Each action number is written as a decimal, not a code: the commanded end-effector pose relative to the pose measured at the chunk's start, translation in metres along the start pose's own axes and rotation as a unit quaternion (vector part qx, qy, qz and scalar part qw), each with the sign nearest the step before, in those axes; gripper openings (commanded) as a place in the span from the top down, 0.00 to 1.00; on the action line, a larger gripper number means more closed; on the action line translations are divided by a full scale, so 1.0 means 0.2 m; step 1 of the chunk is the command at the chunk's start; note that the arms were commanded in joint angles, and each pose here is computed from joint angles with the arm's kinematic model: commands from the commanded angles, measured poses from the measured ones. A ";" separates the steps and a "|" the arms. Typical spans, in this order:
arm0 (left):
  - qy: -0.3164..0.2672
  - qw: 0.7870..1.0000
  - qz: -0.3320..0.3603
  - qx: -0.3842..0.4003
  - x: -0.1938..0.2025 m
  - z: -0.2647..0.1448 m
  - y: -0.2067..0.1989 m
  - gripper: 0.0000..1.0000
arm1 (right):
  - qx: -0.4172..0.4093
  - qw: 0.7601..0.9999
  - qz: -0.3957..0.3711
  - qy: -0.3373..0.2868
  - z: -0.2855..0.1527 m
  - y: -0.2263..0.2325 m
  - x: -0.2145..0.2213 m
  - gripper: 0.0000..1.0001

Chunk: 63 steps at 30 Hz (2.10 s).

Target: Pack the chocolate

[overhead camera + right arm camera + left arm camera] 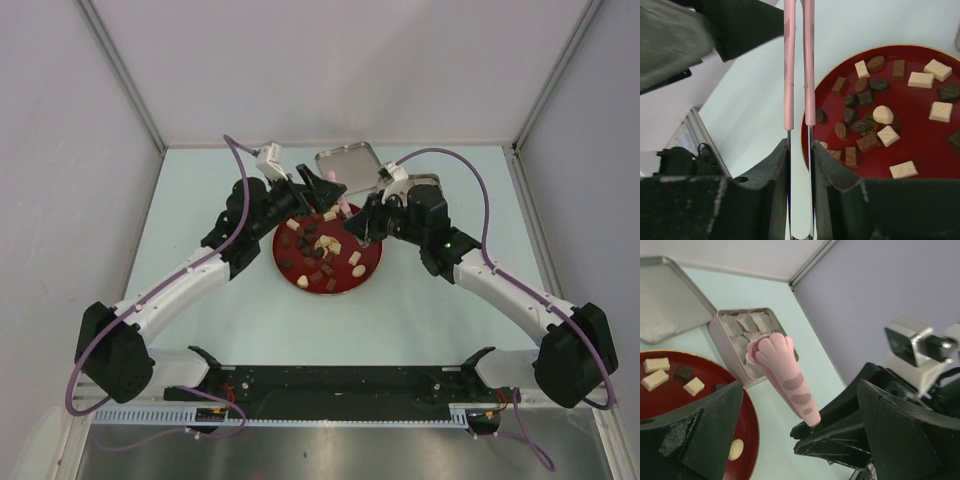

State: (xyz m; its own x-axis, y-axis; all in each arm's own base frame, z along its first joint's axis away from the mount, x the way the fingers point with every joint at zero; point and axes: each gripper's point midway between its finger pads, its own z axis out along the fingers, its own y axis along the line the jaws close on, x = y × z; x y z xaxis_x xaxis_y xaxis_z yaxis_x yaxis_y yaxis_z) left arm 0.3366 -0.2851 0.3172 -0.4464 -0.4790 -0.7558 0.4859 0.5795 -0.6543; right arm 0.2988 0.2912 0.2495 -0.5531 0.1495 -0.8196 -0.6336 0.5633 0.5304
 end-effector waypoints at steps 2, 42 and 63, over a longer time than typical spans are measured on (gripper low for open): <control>0.006 0.999 -0.037 0.002 0.05 0.04 -0.01 0.00 | 0.046 0.994 -0.096 -0.027 0.00 0.04 -0.12 0.84; 0.005 0.956 -0.292 -0.008 0.24 -0.01 0.08 1.00 | 0.091 0.983 -0.157 0.038 0.08 0.13 0.09 0.61; -0.030 0.923 -0.384 0.014 0.21 -0.11 0.08 1.00 | 0.123 0.976 -0.173 0.048 0.05 0.16 0.15 0.76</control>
State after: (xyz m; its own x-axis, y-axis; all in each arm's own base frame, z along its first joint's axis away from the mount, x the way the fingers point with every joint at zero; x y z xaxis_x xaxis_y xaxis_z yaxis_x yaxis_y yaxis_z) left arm 0.3133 -0.2875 0.2395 -0.6430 -0.7561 -0.1222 0.0044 0.1560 -0.9878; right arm 0.2651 0.3164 0.2155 -0.4226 -0.1838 -0.8875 -0.6463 0.7476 0.1530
